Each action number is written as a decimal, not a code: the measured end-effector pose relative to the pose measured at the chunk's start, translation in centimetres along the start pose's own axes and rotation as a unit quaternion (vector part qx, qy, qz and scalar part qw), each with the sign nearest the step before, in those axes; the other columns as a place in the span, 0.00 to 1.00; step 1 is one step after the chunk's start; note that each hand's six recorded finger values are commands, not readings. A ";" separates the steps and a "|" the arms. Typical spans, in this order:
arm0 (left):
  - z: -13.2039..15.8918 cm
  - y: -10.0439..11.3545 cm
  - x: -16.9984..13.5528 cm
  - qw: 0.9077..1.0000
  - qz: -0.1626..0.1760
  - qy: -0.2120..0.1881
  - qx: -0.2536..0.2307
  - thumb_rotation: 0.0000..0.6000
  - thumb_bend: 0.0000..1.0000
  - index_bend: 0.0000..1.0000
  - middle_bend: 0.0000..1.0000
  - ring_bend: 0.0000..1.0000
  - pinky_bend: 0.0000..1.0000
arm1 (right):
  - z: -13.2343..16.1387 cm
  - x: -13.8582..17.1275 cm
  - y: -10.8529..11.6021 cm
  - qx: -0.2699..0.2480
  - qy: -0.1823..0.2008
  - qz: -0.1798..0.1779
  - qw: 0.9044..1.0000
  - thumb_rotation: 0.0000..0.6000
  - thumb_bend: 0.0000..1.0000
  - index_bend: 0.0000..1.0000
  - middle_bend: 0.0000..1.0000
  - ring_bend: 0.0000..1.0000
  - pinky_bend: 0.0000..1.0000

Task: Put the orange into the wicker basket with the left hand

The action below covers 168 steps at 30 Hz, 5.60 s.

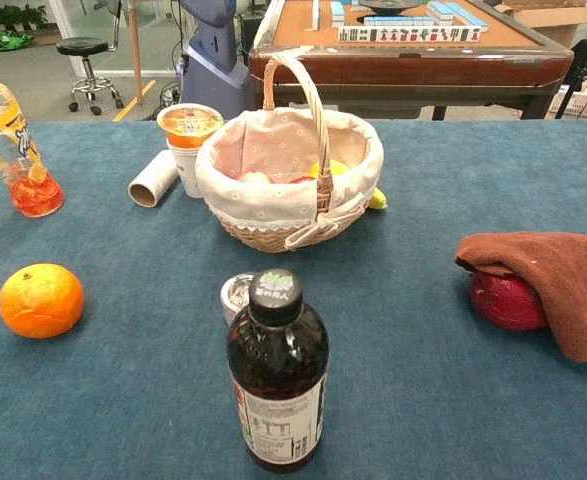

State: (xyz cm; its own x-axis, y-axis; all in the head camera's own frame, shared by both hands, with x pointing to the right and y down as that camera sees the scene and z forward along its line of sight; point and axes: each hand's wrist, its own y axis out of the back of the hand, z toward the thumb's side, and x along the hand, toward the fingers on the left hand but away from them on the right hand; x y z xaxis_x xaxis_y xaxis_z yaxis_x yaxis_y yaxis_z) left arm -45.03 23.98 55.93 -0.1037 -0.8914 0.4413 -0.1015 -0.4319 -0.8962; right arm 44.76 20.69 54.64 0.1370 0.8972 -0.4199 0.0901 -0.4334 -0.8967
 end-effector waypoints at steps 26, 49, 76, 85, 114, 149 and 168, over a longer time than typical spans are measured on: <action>0.3 0.3 0.3 0.999 0.029 -0.019 -0.012 1.00 0.09 0.00 0.00 0.00 0.00 | -0.2 0.5 0.9 -0.001 -0.006 -0.017 1.000 1.00 0.00 0.00 0.00 0.00 0.01; 7.6 -4.8 4.4 0.963 -0.114 -0.237 0.059 1.00 0.09 0.03 0.00 0.01 0.09 | -0.1 0.7 1.0 -0.001 -0.007 -0.018 1.000 1.00 0.00 0.00 0.00 0.00 0.01; 9.8 -10.4 8.0 0.948 -0.173 -0.251 0.094 1.00 0.09 0.32 0.24 0.37 0.47 | -0.6 0.7 0.9 -0.003 -0.011 -0.018 1.000 1.00 0.00 0.00 0.00 0.00 0.01; 10.5 -10.9 9.0 0.953 -0.156 -0.255 0.054 1.00 0.09 0.45 0.39 0.48 0.59 | -0.7 0.8 0.9 -0.003 -0.013 -0.019 1.000 1.00 0.00 0.00 0.00 0.00 0.01; 17.2 -2.8 11.2 0.947 -0.011 -0.307 -0.097 1.00 0.10 0.49 0.46 0.50 0.68 | -0.1 0.5 0.8 -0.002 -0.004 -0.016 1.000 1.00 0.00 0.00 0.00 0.00 0.01; 27.7 -3.5 15.8 0.944 -0.018 -0.301 -0.136 1.00 0.10 0.35 0.34 0.42 0.69 | -0.7 0.5 0.9 -0.001 -0.009 -0.017 1.000 1.00 0.01 0.00 0.00 0.00 0.03; 24.6 -2.6 14.5 0.958 -0.016 -0.259 -0.125 1.00 0.10 0.13 0.04 0.16 0.51 | -0.9 0.3 1.4 -0.001 -0.010 -0.019 1.000 1.00 0.01 0.00 0.00 0.00 0.03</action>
State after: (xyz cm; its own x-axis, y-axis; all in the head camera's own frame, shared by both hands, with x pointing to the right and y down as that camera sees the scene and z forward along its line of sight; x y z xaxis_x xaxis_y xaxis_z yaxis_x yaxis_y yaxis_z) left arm -21.98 8.80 63.51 0.4010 -0.8554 0.3279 -0.3372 -0.4707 -0.8153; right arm 45.84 20.30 53.39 0.1138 0.9145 -0.3881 0.0975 -0.3991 -0.9117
